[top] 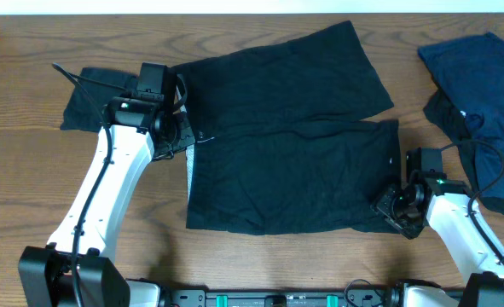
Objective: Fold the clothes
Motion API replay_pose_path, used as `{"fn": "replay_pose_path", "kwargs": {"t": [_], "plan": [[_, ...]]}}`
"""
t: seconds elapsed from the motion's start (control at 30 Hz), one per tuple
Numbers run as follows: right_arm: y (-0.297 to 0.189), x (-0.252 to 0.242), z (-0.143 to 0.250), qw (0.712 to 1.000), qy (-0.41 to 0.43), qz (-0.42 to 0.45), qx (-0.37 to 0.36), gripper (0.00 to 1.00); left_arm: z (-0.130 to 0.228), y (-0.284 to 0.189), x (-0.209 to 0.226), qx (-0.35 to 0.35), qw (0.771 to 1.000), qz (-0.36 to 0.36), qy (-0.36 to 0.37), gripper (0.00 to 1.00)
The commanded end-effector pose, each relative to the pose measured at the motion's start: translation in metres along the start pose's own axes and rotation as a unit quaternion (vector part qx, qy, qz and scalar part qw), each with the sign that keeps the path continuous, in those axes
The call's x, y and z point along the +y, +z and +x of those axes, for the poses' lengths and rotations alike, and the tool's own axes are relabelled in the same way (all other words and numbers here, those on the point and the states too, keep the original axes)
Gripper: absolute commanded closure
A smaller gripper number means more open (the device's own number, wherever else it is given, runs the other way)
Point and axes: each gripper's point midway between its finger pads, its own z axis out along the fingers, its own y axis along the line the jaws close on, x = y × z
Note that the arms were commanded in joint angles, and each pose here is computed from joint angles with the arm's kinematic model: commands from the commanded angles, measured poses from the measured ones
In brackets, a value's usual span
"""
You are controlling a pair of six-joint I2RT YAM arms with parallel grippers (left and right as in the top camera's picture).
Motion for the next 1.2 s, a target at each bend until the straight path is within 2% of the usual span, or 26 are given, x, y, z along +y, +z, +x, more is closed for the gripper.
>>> {"fn": "replay_pose_path", "kwargs": {"t": [0.0, 0.93, 1.0, 1.17], "plan": [[0.001, -0.006, 0.0, 1.0, -0.002, 0.006, -0.001, 0.37, 0.0, 0.001, 0.003, 0.0, 1.0, -0.005, 0.003, 0.94], [-0.002, -0.014, 0.018, 0.999, -0.007, 0.02, 0.039, 0.22, -0.012, 0.001, -0.004, -0.025, 0.999, 0.011, -0.024, 0.94], [-0.001, -0.017, 0.016, 0.999, -0.012, 0.03, 0.032, 0.26, -0.012, 0.001, -0.004, -0.024, 0.999, 0.011, -0.028, 0.94], [0.006, -0.022, 0.014, 0.999, -0.01, 0.036, 0.019, 0.49, -0.011, 0.001, -0.003, -0.022, 0.999, 0.009, -0.028, 0.93]]}}
